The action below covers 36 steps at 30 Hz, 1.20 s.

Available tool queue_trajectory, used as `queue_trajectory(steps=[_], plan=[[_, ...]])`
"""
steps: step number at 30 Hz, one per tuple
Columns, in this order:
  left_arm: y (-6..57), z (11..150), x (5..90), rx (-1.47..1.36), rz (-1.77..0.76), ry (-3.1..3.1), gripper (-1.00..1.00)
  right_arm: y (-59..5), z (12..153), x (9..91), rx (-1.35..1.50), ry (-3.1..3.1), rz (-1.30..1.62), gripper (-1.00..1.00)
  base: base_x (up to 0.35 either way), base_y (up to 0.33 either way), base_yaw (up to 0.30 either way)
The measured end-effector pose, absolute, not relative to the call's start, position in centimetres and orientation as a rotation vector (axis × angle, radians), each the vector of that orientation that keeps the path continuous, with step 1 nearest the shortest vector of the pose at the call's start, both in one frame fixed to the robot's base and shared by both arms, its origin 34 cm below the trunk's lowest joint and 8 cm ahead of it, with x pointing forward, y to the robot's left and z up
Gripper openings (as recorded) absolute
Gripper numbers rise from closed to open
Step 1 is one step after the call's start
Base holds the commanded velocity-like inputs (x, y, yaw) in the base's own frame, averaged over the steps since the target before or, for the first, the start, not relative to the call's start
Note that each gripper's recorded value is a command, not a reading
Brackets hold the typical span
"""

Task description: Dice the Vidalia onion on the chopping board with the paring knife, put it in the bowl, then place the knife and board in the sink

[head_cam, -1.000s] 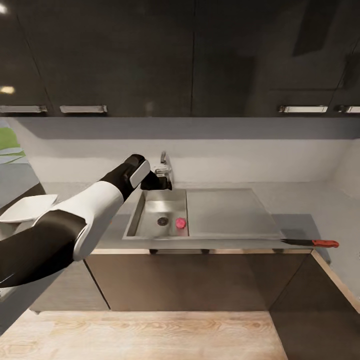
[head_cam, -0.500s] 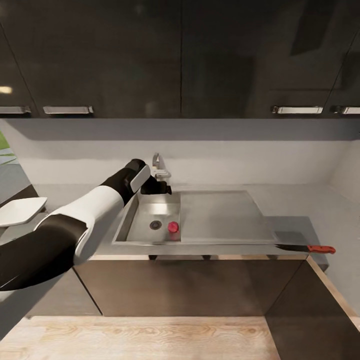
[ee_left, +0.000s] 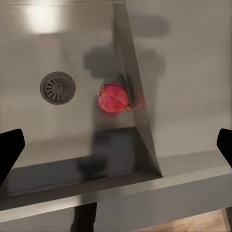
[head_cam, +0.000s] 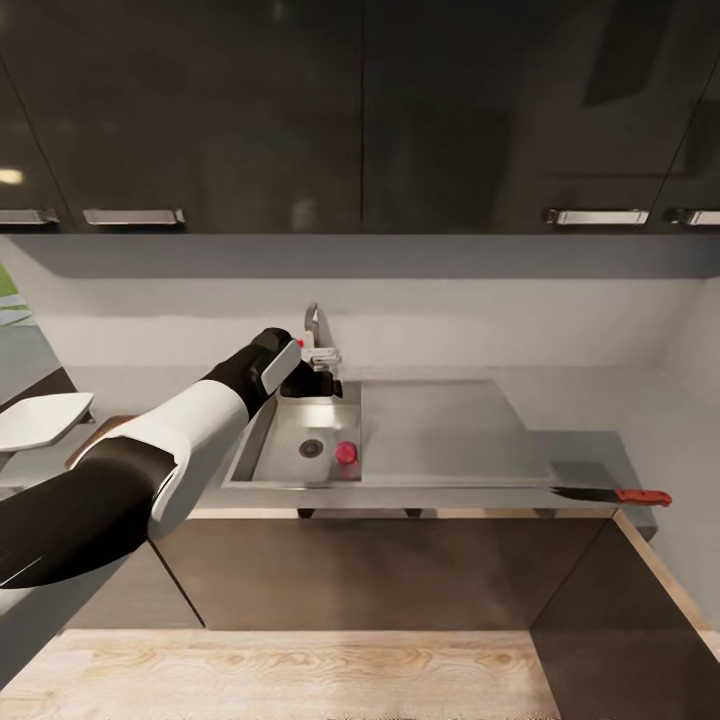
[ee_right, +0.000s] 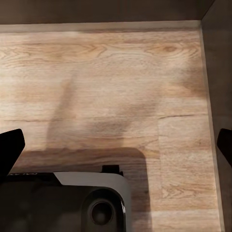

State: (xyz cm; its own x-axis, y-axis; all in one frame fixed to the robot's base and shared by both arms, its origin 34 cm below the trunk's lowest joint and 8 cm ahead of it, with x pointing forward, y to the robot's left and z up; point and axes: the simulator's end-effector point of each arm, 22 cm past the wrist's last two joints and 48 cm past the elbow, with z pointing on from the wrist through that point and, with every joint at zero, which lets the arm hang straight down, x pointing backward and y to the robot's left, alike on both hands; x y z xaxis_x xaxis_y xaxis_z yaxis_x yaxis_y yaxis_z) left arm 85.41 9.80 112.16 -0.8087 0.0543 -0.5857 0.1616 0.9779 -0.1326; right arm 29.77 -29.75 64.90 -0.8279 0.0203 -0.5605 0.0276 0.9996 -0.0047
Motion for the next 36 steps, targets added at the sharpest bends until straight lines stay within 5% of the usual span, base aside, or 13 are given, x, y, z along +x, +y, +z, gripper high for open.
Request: queue_trajectory(steps=[16, 36], plan=[[10.1, 107.8, 84.6, 0.172, -0.204, 2.568, 1.0, -29.7, 64.4, 28.9, 0.033, 2.572, -0.017, 1.0, 0.155, -0.125, 0.0], [11.0, 103.3, 83.8, 0.201, -0.151, 2.63, 1.0, -29.7, 63.9, 27.7, 0.032, 2.604, -0.017, 1.0, 0.01, -0.009, 0.0]])
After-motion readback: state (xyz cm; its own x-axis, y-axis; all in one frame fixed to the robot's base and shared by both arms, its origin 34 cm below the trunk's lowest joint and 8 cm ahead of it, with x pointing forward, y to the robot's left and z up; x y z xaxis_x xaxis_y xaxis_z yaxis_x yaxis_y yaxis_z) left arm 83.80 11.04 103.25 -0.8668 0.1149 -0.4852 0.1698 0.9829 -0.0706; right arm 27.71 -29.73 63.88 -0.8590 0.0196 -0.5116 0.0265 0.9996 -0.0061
